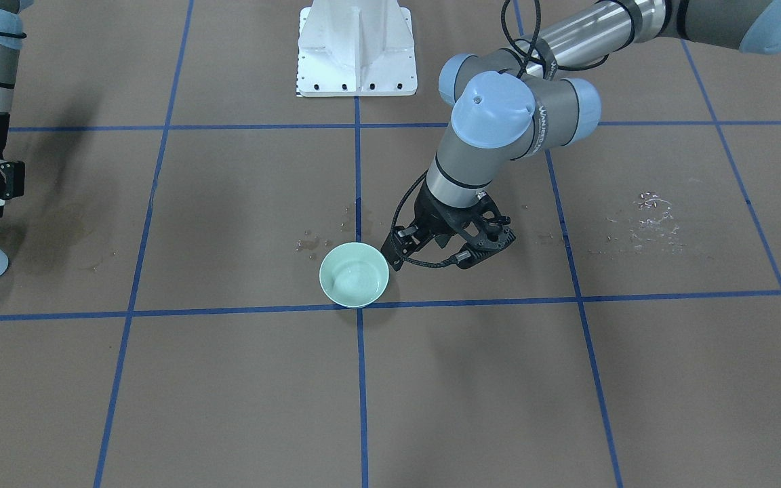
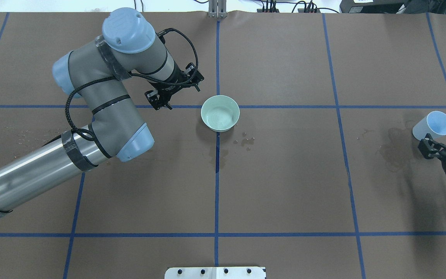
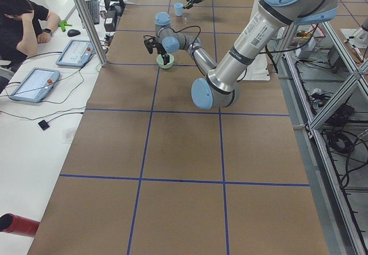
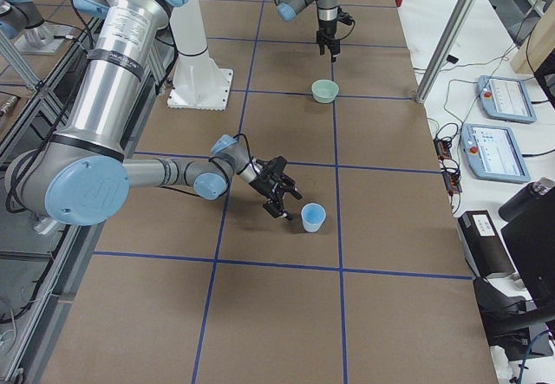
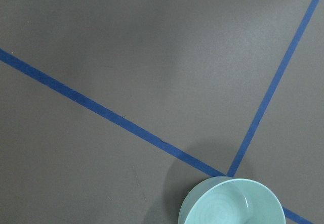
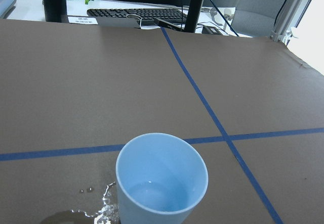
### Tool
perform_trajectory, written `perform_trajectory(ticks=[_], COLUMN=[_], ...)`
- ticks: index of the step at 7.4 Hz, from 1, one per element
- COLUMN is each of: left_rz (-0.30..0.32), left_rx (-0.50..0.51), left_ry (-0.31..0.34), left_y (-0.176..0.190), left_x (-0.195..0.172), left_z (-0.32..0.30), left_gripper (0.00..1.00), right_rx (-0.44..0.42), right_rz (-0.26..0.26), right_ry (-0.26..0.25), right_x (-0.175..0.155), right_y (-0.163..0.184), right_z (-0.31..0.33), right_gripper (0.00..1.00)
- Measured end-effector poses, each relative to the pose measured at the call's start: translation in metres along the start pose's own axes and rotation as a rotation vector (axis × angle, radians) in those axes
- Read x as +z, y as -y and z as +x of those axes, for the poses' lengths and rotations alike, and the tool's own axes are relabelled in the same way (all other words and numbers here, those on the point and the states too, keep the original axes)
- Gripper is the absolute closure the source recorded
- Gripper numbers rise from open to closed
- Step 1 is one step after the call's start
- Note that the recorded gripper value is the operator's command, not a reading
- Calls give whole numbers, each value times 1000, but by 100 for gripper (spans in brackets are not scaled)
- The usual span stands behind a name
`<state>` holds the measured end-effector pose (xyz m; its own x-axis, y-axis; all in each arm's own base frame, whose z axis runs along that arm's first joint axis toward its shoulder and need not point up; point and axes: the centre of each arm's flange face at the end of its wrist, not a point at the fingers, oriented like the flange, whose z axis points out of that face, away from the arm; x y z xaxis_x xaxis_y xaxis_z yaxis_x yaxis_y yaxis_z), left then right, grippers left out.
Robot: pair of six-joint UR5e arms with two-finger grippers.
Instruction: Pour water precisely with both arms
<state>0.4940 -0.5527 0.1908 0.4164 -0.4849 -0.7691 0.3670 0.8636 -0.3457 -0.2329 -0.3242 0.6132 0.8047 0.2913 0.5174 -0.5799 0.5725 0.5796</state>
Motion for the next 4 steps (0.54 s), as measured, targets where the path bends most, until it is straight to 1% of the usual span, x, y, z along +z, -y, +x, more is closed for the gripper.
perform_trajectory(ticks=[2, 4], left_rz=[0, -1], left_rx=[1, 0], left_ry=[-3, -1], left_y=[0, 0], left_x=[-1, -1], left_z=[0, -4], left_gripper=[0, 0], right_rx=[-7, -16], right_rz=[20, 41], right_ry=[-6, 0], right_x=[13, 26], right_y=[-12, -23], right_z=[-6, -10], right_gripper=[1, 1])
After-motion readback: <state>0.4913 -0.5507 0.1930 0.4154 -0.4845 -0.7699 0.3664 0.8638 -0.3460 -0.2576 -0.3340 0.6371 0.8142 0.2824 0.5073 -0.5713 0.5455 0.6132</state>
